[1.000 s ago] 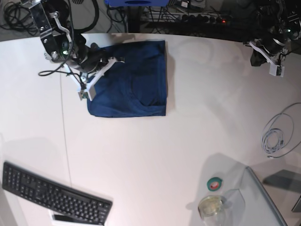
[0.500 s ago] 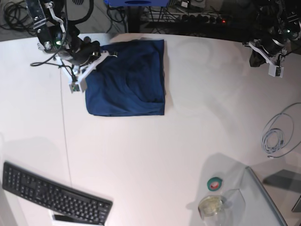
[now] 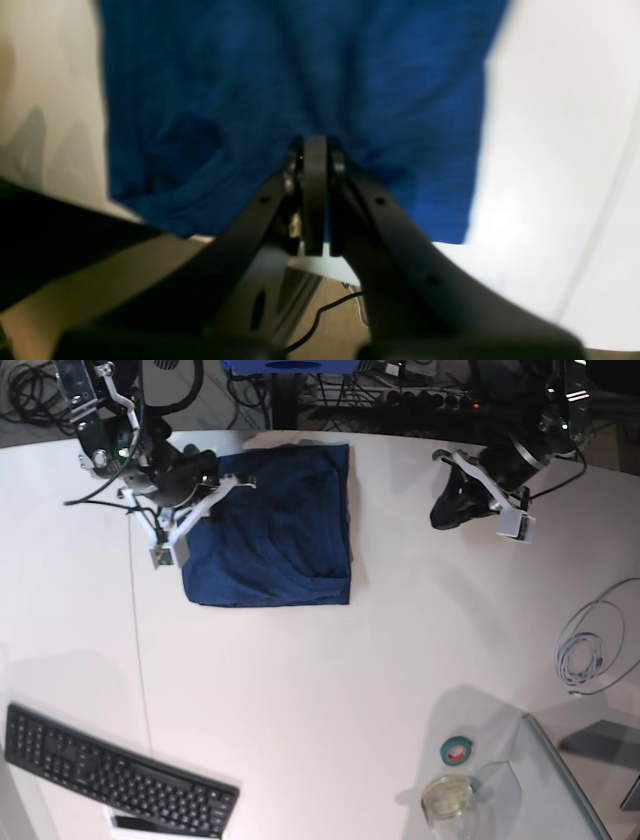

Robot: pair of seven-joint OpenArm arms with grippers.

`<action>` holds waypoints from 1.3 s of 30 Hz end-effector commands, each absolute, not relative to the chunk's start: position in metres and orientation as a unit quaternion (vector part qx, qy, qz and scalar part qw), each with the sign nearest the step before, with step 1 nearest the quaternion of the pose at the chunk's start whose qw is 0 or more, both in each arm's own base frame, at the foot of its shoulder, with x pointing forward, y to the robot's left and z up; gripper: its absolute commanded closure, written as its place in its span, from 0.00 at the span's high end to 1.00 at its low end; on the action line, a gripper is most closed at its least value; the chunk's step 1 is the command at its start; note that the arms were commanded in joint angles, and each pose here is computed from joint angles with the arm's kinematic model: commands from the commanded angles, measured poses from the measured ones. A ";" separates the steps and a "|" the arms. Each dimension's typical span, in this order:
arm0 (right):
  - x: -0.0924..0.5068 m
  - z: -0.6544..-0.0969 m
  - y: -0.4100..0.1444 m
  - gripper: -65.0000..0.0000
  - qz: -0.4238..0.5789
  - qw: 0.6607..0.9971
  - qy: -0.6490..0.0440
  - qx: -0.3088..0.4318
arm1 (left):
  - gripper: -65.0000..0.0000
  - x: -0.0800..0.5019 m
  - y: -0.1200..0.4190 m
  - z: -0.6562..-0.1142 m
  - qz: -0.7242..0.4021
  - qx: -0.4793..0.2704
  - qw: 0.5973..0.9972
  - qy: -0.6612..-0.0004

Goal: Layout the t-shirt on the table in an organized manner, then fold the t-shirt properly
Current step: 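Grasp the shirt edge with the left gripper and pull it straight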

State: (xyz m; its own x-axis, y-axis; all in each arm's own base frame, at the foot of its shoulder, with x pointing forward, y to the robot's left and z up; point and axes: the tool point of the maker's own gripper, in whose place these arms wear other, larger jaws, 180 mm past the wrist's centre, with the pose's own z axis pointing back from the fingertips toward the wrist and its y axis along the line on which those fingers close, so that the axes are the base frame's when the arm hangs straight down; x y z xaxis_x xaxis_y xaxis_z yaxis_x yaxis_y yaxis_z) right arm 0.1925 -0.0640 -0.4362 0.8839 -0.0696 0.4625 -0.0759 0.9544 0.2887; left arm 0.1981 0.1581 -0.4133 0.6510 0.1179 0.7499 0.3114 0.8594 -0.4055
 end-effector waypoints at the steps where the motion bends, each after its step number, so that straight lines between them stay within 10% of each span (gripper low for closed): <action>1: 0.192 -0.434 -0.066 0.00 -0.003 0.957 -0.245 0.154 | 0.00 0.206 0.157 -0.399 -0.047 -0.276 0.854 -0.439; 7: 0.180 -0.440 -0.083 0.00 0.007 0.963 -0.233 0.134 | 0.51 0.210 0.130 -0.406 -0.002 -0.348 0.835 -0.427; 13: 0.173 -0.442 -0.089 0.00 0.005 0.966 -0.226 0.128 | 0.78 0.215 0.102 -0.429 -0.001 -0.384 0.837 -0.390; 39: 0.173 -0.443 -0.102 0.00 -0.010 0.967 -0.227 0.116 | 0.76 0.211 0.046 -0.504 0.044 -0.425 0.860 -0.278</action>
